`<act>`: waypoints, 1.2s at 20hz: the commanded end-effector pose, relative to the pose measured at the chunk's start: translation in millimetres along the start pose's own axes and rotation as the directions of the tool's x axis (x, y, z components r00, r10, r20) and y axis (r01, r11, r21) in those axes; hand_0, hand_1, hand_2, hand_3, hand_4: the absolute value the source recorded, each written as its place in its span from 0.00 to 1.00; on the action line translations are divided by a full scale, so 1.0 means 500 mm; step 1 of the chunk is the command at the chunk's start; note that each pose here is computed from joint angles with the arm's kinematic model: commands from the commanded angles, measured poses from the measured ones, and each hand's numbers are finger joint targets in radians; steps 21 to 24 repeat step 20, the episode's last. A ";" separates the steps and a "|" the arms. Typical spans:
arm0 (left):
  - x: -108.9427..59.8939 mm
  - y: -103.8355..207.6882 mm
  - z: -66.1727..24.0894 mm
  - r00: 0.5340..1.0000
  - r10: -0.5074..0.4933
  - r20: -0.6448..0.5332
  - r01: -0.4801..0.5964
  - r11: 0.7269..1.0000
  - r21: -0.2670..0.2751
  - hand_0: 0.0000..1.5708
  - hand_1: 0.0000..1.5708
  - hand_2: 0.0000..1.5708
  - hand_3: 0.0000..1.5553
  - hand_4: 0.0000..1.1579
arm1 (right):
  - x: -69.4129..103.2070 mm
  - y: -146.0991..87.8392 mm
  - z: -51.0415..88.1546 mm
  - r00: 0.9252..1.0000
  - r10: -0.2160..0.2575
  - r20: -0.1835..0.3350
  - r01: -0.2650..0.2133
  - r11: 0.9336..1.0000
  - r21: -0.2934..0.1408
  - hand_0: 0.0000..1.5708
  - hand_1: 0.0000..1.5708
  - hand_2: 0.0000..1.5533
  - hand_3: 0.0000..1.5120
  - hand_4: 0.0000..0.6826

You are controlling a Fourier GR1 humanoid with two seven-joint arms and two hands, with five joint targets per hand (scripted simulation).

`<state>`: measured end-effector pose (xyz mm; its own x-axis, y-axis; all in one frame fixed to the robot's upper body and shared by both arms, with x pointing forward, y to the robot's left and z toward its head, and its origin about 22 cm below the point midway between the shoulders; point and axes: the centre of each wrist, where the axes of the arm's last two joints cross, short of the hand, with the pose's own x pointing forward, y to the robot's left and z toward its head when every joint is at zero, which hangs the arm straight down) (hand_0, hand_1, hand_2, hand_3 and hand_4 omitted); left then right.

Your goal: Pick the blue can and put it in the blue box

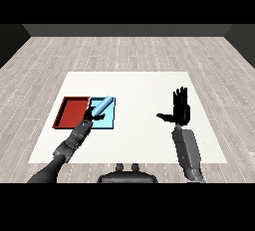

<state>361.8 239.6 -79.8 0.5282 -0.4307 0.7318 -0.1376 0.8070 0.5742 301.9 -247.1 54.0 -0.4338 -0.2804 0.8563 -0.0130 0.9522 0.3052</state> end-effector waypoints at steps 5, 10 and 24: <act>-0.012 -0.006 0.005 0.996 0.064 0.058 -0.073 0.982 0.174 0.00 0.00 0.00 0.00 0.00 | -0.016 -0.010 0.024 0.999 -0.044 0.016 0.043 0.999 0.027 0.00 0.00 0.00 0.00 0.00; 0.058 -0.022 0.009 0.933 0.172 0.316 -0.247 0.945 0.216 0.00 0.00 0.00 0.00 0.00 | -0.012 0.022 -0.003 0.999 -0.053 0.000 0.053 0.998 0.030 0.00 0.00 0.00 0.00 0.00; 0.128 -0.016 0.048 0.499 0.519 0.694 -0.475 0.834 -0.282 0.00 0.00 0.00 0.00 0.00 | -0.011 -0.015 0.037 0.999 0.011 -0.032 -0.009 0.998 0.069 0.00 0.00 0.00 0.00 0.00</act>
